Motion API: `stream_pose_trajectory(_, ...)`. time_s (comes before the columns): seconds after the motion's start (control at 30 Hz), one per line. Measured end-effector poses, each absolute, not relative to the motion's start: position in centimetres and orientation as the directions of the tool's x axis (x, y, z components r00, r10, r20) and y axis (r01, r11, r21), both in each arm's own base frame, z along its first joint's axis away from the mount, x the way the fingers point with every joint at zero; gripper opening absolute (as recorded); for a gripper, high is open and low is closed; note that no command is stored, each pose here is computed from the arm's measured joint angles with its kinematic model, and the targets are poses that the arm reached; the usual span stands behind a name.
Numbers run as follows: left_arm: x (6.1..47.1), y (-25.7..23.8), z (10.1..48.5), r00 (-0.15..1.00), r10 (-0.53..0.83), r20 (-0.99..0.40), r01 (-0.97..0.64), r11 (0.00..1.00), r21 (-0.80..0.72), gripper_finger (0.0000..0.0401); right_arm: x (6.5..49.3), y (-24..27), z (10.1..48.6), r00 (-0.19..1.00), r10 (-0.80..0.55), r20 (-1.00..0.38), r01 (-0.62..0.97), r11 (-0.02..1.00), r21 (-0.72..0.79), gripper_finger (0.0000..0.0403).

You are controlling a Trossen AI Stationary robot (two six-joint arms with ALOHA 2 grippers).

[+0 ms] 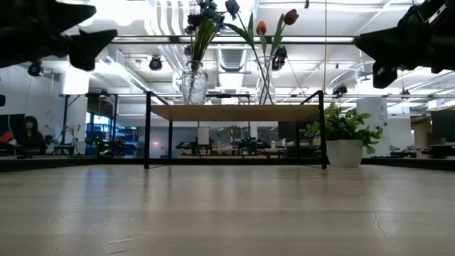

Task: Pick and place flowers into a vace then onto a shelf
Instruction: Return to Home Position

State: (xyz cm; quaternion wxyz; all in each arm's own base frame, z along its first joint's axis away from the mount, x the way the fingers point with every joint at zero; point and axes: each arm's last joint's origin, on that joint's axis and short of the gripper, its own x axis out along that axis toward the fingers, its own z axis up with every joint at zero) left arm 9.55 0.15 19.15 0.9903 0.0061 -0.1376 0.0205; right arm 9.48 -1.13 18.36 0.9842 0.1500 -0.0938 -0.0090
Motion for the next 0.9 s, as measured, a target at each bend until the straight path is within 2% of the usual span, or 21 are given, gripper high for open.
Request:
stream_pose_trajectory(0.13,9.8,-0.3,18.1,0.981,-0.101,0.166,0.104,0.994,-0.013,0.0322,9.5,-1.2,18.0,0.986,-0.085,0.146,0.036,0.951,0.308,0.0057)
stream_pose_trajectory(0.27,9.9,-0.3,16.7,0.993,-0.118,0.014,0.119,0.982,-0.148,0.0322,9.6,-1.3,17.4,0.991,-0.102,0.081,0.07,0.941,0.33,0.0057)
stream_pose_trajectory(0.43,10.1,-0.3,16.5,0.993,-0.116,-0.01,0.113,0.977,-0.179,0.0322,9.6,-1.3,16.8,0.994,-0.103,0.02,0.089,0.929,0.36,0.0057)
stream_pose_trajectory(0.73,10.2,-0.3,16.3,0.993,-0.115,-0.034,0.107,0.978,-0.181,0.0322,9.8,-1.3,16.6,0.995,-0.103,-0.005,0.097,0.919,0.383,0.0057)
stream_pose_trajectory(0.9,10.2,-0.3,16.6,0.993,-0.115,0.001,0.113,0.978,-0.176,0.0322,9.9,-1.4,16.5,0.993,-0.114,-0.02,0.113,0.918,0.381,0.0057)
